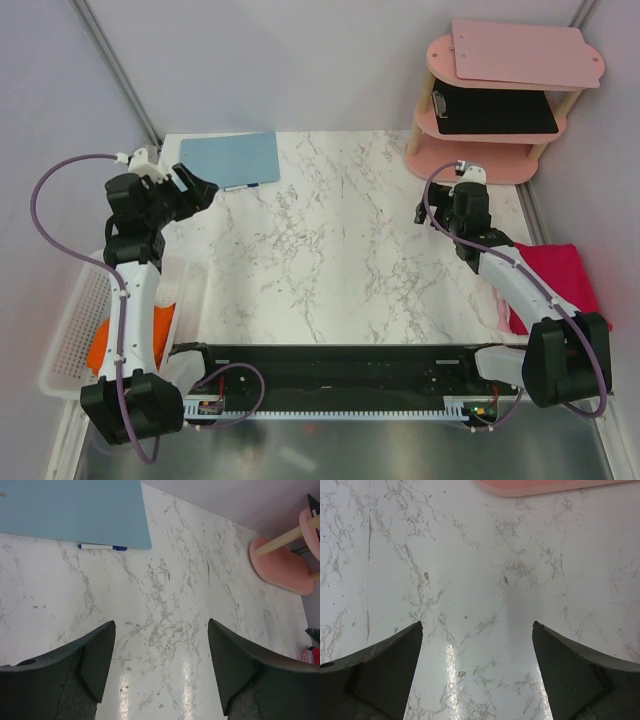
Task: Fold and stack the t-shirts
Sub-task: Grab crumpled tshirt from bin with the left arm
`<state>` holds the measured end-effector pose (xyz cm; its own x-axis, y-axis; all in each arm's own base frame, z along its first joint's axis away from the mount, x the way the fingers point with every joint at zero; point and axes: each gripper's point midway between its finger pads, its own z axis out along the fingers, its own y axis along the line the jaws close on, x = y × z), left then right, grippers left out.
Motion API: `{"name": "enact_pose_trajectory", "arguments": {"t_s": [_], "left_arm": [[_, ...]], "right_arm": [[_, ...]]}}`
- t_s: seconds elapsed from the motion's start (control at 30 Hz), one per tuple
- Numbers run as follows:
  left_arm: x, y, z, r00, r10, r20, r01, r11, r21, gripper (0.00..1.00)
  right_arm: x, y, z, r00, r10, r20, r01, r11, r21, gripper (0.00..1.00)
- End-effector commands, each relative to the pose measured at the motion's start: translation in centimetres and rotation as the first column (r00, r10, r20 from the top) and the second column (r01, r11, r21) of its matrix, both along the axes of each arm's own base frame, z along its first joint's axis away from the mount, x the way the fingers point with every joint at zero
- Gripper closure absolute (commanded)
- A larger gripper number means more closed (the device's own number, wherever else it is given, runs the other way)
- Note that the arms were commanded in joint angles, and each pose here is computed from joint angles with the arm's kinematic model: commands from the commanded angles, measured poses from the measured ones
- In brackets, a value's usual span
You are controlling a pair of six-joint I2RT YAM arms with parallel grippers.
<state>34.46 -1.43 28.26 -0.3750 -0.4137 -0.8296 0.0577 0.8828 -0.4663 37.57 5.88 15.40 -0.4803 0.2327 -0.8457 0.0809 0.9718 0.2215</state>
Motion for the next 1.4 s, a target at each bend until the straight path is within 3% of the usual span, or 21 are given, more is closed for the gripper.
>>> {"name": "enact_pose_trajectory", "arguments": {"t_s": [0.0, 0.03, 0.07, 0.17, 0.27, 0.3, 0.4, 0.47, 0.5, 0.53, 0.63, 0.7, 0.77, 0.87, 0.97, 1.0, 1.07, 1.1, 1.37], "left_arm": [[-0.3, 1.2, -1.0, 0.993, 0.112, -0.023, -0.113, 0.993, -0.046, 0.07], [-0.4, 1.1, -0.9, 0.996, 0.092, -0.012, -0.092, 0.996, -0.018, 0.0], [-0.8, 1.1, -1.2, 0.996, 0.085, -0.04, -0.086, 0.996, -0.009, 0.0], [-1.3, 3.0, -0.1, 0.982, 0.186, -0.041, -0.184, 0.981, 0.061, 0.0], [-3.0, 6.3, 0.6, 0.929, 0.366, -0.049, -0.356, 0.923, 0.146, 0.0], [-4.2, 8.0, -0.2, 0.883, 0.462, -0.083, -0.441, 0.877, 0.191, 0.0], [-6.1, 10.2, -0.4, 0.807, 0.58, -0.11, -0.537, 0.799, 0.269, 0.0], [-8.0, 11.2, -2.0, 0.747, 0.637, -0.192, -0.557, 0.756, 0.344, 0.0], [-9.1, 12.5, -2.4, 0.686, 0.7, -0.2, -0.597, 0.698, 0.396, 0.0], [-10.4, 12.7, -3.7, 0.644, 0.726, -0.242, -0.601, 0.676, 0.427, 0.0], [-12.9, 13.8, -5.9, 0.546, 0.8, -0.249, -0.655, 0.593, 0.468, 0.0], [-14.5, 14.1, -6.6, 0.503, 0.831, -0.239, -0.689, 0.552, 0.469, 0.0], [-15.1, 14.1, -7.7, 0.489, 0.834, -0.255, -0.688, 0.548, 0.475, 0.0], [-15.4, 14.3, -7.7, 0.477, 0.84, -0.257, -0.692, 0.54, 0.48, 0.16], [-15.8, 14.8, -7.9, 0.442, 0.86, -0.255, -0.698, 0.509, 0.504, 0.57], [-16.1, 15.1, -8.0, 0.419, 0.872, -0.253, -0.702, 0.488, 0.519, 0.79], [-16.4, 15.2, -8.6, 0.393, 0.881, -0.263, -0.708, 0.472, 0.525, 0.93], [-16.4, 15.2, -8.9, 0.385, 0.884, -0.265, -0.71, 0.467, 0.526, 0.98], [-16.4, 15.1, -10.8, 0.367, 0.879, -0.303, -0.691, 0.476, 0.544, 0.98]], "right_arm": [[0.4, 1.0, 0.7, 0.999, 0.021, 0.026, -0.022, 1.0, 0.019, 0.02], [0.3, 1.0, 0.6, 0.999, 0.021, 0.024, -0.022, 1.0, 0.017, 0.02], [0.3, 1.1, 0.5, 0.999, 0.024, 0.021, -0.025, 1.0, 0.017, 0.02], [0.2, 1.3, 0.2, 1.0, 0.026, 0.015, -0.027, 0.999, 0.021, 0.02], [0.2, 1.8, -0.6, 0.999, 0.036, -0.007, -0.036, 0.999, 0.025, 0.02], [0.2, 2.0, -0.9, 0.999, 0.04, -0.013, -0.04, 0.999, 0.028, 0.02], [0.2, 2.8, -1.7, 0.997, 0.061, -0.038, -0.06, 0.998, 0.029, 0.02], [0.2, 3.2, -2.3, 0.996, 0.073, -0.055, -0.072, 0.997, 0.027, 0.02], [0.3, 3.4, -2.4, 0.995, 0.076, -0.058, -0.075, 0.997, 0.027, 0.02], [0.3, 3.7, -2.7, 0.994, 0.089, -0.066, -0.087, 0.996, 0.03, 0.02], [0.3, 4.3, -2.9, 0.991, 0.106, -0.076, -0.104, 0.994, 0.032, 0.02], [0.3, 4.4, -2.9, 0.99, 0.114, -0.079, -0.112, 0.993, 0.031, 0.02], [0.3, 4.4, -2.8, 0.99, 0.114, -0.078, -0.112, 0.993, 0.03, 0.02], [0.2, 4.5, -2.7, 0.99, 0.117, -0.075, -0.115, 0.993, 0.032, 0.02], [0.2, 4.5, -2.7, 0.99, 0.119, -0.079, -0.117, 0.993, 0.028, 0.02], [0.1, 4.5, -2.7, 0.99, 0.121, -0.079, -0.119, 0.992, 0.03, 0.02], [0.2, 4.4, -2.7, 0.99, 0.116, -0.08, -0.115, 0.993, 0.026, 0.02], [0.2, 4.4, -2.7, 0.99, 0.117, -0.082, -0.115, 0.993, 0.025, 0.02], [0.6, 3.9, -2.4, 0.991, 0.092, -0.092, -0.093, 0.996, -0.001, 0.02]]}}
